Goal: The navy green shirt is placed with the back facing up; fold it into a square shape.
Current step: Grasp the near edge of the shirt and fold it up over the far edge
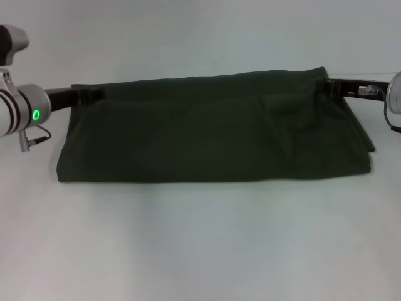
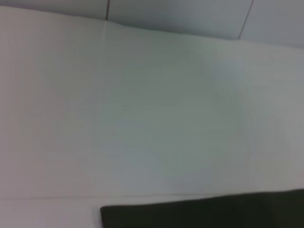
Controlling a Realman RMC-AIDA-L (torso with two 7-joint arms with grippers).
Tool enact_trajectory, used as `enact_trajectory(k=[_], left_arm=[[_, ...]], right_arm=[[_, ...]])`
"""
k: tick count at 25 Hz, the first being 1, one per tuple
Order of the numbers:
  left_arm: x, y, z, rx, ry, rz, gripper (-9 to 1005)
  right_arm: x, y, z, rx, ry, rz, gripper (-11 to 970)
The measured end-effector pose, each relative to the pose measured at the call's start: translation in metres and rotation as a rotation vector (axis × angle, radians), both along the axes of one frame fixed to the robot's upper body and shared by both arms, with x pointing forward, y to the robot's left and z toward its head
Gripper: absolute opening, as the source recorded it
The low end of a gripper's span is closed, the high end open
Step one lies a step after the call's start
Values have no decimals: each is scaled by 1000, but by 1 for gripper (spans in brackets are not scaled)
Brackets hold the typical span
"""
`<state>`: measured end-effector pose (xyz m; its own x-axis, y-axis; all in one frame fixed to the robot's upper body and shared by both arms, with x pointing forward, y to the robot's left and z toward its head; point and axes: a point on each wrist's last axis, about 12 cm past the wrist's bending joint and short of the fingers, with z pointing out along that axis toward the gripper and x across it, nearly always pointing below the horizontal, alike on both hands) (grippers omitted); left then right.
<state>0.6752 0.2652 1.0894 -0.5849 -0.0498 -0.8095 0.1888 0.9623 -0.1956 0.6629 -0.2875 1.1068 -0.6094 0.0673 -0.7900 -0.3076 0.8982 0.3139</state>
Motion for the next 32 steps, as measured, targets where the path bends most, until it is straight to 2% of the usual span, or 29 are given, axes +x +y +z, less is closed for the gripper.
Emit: enact_trajectory(k=[2,13,29,31,32], left_arm=[[-2,-2,-5,23,9,6,701],[-17,-5,-25,22,48,13,698],[-23,-6,-32,39,57,9,690],[-24,-7,-33,36,59,8,520],[-24,-7,-33,35,59,7,503]], right_arm=[[0,0,-1,0,1,-2,44],[-3,-1,-4,-2,5,-4,46],[-4,-2,-5,-1,9,-7,49],[-5,-2,-6,-1,9,-8,50],[-5,-2,-6,-2,9,-8,50]])
